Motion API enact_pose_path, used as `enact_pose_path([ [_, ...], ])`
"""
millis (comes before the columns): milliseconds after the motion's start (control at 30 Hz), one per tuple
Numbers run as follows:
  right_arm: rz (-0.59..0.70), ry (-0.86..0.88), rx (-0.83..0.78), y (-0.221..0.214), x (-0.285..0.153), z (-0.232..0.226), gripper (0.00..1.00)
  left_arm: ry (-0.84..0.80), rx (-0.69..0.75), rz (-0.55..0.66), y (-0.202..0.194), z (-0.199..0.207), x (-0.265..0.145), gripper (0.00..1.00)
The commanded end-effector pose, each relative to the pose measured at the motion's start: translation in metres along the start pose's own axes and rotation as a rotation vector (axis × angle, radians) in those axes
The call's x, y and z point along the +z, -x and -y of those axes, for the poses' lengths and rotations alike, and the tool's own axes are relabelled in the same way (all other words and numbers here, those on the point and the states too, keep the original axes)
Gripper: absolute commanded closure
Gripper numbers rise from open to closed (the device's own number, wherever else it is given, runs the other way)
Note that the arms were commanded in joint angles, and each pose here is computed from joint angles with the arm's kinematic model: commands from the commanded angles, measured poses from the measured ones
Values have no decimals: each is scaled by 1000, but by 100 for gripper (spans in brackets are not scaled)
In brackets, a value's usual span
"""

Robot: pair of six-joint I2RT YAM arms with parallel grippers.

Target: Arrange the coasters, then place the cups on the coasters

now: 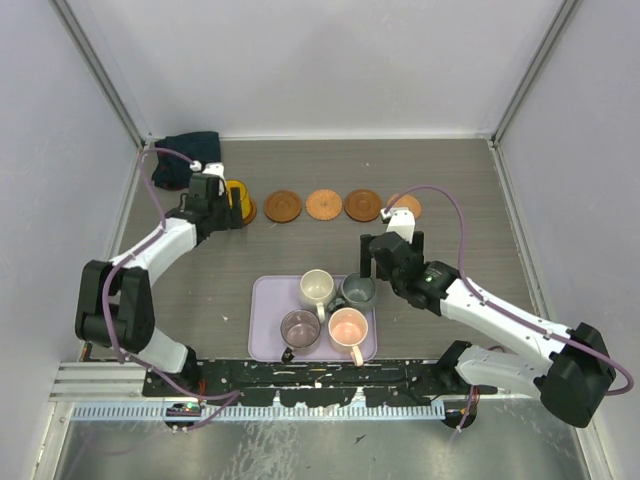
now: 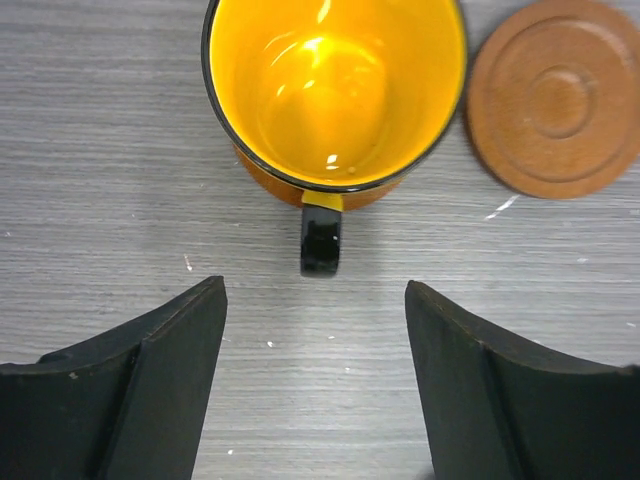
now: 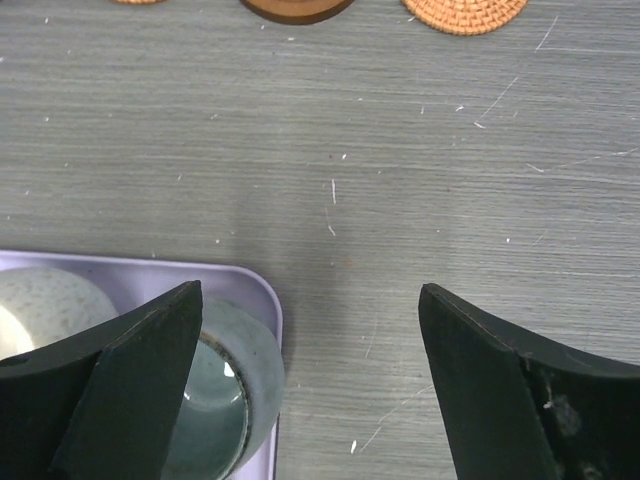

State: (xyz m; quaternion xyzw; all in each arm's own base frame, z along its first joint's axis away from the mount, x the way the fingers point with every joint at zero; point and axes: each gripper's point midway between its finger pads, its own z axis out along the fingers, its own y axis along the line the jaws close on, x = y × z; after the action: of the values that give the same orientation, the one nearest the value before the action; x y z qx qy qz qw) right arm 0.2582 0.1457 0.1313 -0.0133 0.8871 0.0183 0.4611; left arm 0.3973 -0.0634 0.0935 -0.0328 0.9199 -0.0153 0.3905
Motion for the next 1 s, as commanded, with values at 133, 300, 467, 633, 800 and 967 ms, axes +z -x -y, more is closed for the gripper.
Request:
enact_pose_path([
  [133, -67, 155, 8, 6, -22, -25, 0, -163, -76, 108, 23, 27, -43, 23],
  [300, -96, 183, 48, -8, -21, -29, 0, -214, -51, 92, 11, 48, -51, 22],
  [467, -118, 179, 56, -18, -27, -23, 0, -268, 14, 60, -1, 78, -58, 23],
  [633, -145, 181, 54, -27, -33, -18, 10, -354, 95, 42, -8, 116, -70, 23],
  [800, -177, 234, 46, -35, -42, -23, 11, -455, 180, 18, -20, 155, -86, 23],
  [967, -207, 373, -2, -41, -62, -38, 12, -491, 209, -19, -35, 170, -88, 22],
])
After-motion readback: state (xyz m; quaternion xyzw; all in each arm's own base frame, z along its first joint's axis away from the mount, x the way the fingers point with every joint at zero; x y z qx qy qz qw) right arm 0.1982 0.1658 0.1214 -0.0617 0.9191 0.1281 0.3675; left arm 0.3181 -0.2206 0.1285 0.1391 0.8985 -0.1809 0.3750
